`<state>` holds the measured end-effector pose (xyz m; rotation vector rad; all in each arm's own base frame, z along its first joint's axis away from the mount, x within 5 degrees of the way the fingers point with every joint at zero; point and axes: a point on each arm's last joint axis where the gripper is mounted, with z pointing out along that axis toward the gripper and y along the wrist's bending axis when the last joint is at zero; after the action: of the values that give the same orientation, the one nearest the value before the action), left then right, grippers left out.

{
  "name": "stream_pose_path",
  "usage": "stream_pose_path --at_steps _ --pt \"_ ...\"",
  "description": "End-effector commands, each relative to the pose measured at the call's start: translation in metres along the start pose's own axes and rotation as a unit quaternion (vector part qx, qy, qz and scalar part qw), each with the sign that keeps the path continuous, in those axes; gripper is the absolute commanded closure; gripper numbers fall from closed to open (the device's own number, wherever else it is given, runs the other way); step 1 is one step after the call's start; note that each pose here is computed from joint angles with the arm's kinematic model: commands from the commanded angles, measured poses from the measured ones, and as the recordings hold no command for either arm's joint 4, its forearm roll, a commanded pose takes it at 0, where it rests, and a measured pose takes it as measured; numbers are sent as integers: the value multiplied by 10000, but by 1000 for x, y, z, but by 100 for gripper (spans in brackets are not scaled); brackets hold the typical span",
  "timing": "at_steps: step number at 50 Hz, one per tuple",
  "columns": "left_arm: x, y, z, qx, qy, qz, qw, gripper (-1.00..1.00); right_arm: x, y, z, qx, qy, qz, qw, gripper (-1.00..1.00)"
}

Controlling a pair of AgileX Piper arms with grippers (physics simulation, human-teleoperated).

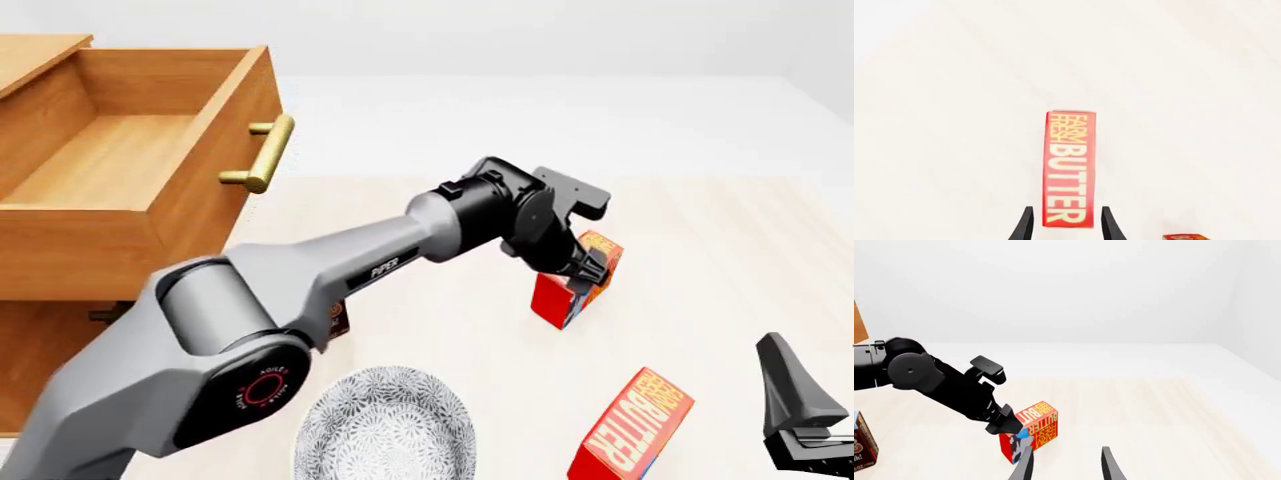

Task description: Put the butter at the front in the top drawer of the cabinet and close it.

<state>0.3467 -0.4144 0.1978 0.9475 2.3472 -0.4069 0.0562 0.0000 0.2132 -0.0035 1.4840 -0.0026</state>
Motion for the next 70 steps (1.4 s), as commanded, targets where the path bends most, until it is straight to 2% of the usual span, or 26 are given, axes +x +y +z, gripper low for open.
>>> stream_pose_path --at_steps 1,38,47,48,60,70 --pt "1 -1 9 -3 62 8 10000 -100 0 0 0 1 0 4 10000 -100" --pt "16 7 56 -70 348 -192 9992 -100 0 0 0 1 0 4 10000 -100" --pt "19 3 61 -51 346 -206 9992 -100 0 0 0 1 0 4 10000 -100" --pt "19 4 61 -51 343 -203 9992 100 0 0 0 1 0 4 10000 -100" --pt "10 -3 28 12 96 -87 9999 100 0 0 0 1 0 4 10000 -100" --pt "-8 -1 -32 35 -317 39 9995 100 0 0 0 1 0 4 10000 -100"
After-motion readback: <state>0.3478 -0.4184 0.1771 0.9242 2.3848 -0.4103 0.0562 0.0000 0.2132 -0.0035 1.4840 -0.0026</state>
